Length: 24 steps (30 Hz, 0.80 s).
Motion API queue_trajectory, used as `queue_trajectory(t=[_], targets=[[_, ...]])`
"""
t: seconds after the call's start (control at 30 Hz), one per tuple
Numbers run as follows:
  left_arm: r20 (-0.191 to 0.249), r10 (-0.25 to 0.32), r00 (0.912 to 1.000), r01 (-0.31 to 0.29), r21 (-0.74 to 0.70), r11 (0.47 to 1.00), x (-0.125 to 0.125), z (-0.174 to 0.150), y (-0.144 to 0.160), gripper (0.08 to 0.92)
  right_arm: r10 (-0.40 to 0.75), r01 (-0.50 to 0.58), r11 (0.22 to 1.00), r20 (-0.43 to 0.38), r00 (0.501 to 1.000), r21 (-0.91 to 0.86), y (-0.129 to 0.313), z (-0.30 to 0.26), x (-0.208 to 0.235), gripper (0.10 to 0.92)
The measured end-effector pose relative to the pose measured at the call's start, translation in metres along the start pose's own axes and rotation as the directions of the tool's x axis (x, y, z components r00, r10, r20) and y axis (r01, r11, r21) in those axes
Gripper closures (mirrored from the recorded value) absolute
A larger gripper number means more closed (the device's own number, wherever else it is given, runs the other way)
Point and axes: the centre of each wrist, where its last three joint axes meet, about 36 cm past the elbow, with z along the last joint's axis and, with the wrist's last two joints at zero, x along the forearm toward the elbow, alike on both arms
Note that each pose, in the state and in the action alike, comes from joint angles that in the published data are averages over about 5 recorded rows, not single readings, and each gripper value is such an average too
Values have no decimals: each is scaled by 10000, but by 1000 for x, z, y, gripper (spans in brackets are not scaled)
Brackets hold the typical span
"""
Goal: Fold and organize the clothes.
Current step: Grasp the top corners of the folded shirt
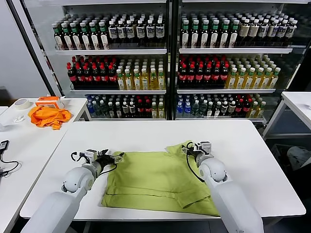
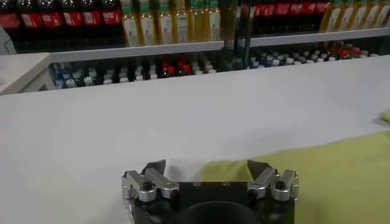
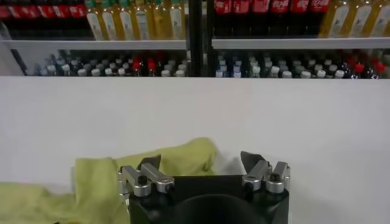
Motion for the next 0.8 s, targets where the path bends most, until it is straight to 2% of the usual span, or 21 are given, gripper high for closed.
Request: queue_trajectory(t=[0.17, 0.3, 0.8], targets=[[-77, -17, 10000, 18, 84, 10000, -4, 0, 3, 177, -23, 23, 10000, -68, 10000, 39, 3, -1, -6, 214], [-118, 38, 9999, -36, 207, 9998, -4, 1, 4, 214, -96, 97, 9999, -78, 9999, 122, 5, -2, -8, 306], [-116, 401, 9991, -394, 548, 9977, -1, 10, 3, 656, -148, 151, 9996, -130, 9998, 244, 9, 1, -10, 731]])
